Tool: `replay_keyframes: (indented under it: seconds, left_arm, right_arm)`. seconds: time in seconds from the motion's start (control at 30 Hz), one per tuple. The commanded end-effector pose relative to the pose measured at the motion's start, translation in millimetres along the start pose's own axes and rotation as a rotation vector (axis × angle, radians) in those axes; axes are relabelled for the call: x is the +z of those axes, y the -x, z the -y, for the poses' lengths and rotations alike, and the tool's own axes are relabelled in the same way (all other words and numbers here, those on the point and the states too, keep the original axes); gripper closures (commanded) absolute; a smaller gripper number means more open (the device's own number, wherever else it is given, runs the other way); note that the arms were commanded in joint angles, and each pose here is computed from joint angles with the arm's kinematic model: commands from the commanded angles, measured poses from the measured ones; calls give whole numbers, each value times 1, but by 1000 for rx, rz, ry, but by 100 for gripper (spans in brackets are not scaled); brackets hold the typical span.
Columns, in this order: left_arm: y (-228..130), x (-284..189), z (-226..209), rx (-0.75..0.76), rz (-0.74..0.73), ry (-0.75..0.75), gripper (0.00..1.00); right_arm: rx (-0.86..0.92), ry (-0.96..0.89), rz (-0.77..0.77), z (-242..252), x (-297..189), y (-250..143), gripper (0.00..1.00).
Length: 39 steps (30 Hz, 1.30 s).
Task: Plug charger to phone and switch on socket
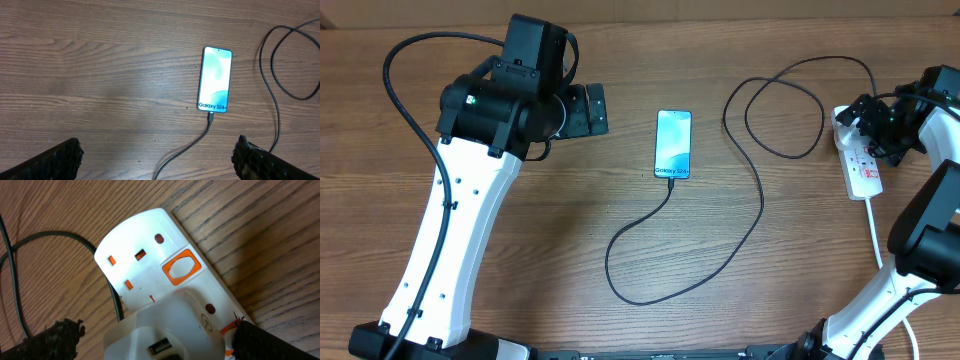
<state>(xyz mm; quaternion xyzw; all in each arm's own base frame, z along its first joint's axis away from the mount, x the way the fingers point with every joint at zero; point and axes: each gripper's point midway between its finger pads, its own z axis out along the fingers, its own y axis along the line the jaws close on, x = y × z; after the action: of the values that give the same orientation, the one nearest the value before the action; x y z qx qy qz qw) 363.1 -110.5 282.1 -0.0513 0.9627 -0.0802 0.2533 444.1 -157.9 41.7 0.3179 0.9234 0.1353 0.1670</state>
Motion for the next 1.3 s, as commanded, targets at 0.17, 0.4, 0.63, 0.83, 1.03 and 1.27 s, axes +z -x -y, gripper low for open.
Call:
replay_keyframes:
  seconds: [0.17,0.4,0.63,0.83,1.03,1.27]
  left_arm:
    - [1,-2,0,35,9,7,0]
    - [1,-2,1,35,9,6,0]
    - [1,-2,1,35,9,6,0]
    - [1,-2,1,35,9,6,0]
    - [1,-2,1,35,9,6,0]
    - [1,-2,1,35,9,6,0]
  right_arm:
    - [-7,104,-122,-23,21,-28,0]
    - [-37,101,-166,-37,32,-43,0]
    - [-21,92,-187,-36,31,-48,0]
    - [-27,91,-143,-30,30,-36,0]
    - [1,92,-90,-15,20,-14,0]
    - [27,142,-42,-3,4,8,0]
